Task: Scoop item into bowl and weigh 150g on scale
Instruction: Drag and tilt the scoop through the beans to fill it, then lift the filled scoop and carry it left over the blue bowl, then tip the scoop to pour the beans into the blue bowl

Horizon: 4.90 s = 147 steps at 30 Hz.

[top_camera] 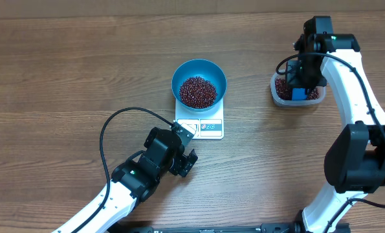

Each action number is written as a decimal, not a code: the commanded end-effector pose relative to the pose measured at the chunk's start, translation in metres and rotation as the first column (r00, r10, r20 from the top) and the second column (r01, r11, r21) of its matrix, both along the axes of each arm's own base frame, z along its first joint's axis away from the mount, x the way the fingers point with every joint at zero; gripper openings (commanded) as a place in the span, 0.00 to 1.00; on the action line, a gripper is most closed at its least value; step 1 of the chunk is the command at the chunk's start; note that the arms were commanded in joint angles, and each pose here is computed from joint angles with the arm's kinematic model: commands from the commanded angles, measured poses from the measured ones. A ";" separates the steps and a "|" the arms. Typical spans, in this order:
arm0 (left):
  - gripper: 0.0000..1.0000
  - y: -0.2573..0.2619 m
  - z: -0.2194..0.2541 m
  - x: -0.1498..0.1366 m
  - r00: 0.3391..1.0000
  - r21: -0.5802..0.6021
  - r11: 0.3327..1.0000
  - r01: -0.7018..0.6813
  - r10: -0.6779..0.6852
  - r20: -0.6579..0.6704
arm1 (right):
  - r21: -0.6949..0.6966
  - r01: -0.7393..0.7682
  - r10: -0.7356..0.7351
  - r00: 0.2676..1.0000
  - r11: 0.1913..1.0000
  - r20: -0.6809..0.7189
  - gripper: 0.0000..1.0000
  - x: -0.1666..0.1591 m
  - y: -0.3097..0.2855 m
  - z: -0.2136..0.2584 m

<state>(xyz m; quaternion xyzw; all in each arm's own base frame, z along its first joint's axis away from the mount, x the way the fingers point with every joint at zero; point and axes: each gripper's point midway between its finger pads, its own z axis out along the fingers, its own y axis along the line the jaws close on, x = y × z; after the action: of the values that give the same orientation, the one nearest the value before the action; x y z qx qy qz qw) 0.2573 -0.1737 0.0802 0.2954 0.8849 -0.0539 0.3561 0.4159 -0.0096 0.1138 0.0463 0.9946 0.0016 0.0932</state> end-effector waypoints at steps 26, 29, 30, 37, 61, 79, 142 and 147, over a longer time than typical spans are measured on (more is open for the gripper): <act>1.00 -0.001 0.010 0.007 1.000 -0.013 1.000 -0.016 0.016 0.024 | 0.543 0.150 -0.182 0.983 0.826 0.005 0.04 -0.010 -0.042 0.022; 1.00 -0.002 0.010 0.007 1.000 -0.013 1.000 -0.016 0.016 0.023 | 0.575 0.139 -0.179 0.984 0.806 0.013 0.04 -0.011 -0.043 0.026; 1.00 -0.002 0.010 0.007 1.000 -0.013 1.000 -0.016 0.016 0.023 | 0.580 0.143 -0.185 0.983 0.802 0.014 0.04 -0.012 -0.045 0.026; 0.99 -0.002 0.010 0.007 1.000 -0.013 1.000 -0.016 0.016 0.023 | 0.644 0.131 -0.196 0.980 0.754 0.031 0.04 -0.016 -0.052 0.035; 1.00 -0.002 0.010 0.007 1.000 -0.013 1.000 -0.016 0.016 0.023 | 0.713 -0.178 -0.059 0.954 0.678 0.295 0.04 -0.005 -0.003 0.163; 1.00 -0.002 0.010 0.007 1.000 -0.013 1.000 -0.016 0.016 0.023 | 0.564 -0.338 0.185 0.932 0.753 0.312 0.04 0.014 0.147 0.155; 1.00 -0.001 0.009 0.007 1.000 -0.011 1.000 -0.016 0.016 0.021 | -0.035 -0.399 0.386 0.856 0.916 0.344 0.04 0.004 0.224 0.130; 1.00 -0.001 0.009 0.007 1.000 -0.011 1.000 -0.016 0.016 0.021 | -0.034 -0.400 0.387 0.856 0.916 0.344 0.04 0.004 0.224 0.130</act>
<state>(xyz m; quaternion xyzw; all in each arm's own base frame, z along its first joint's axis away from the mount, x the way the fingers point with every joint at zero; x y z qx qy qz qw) 0.2572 -0.1736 0.0801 0.2954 0.8850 -0.0537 0.3558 0.4156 0.2190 0.2161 -0.1677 0.9587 0.0478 0.2247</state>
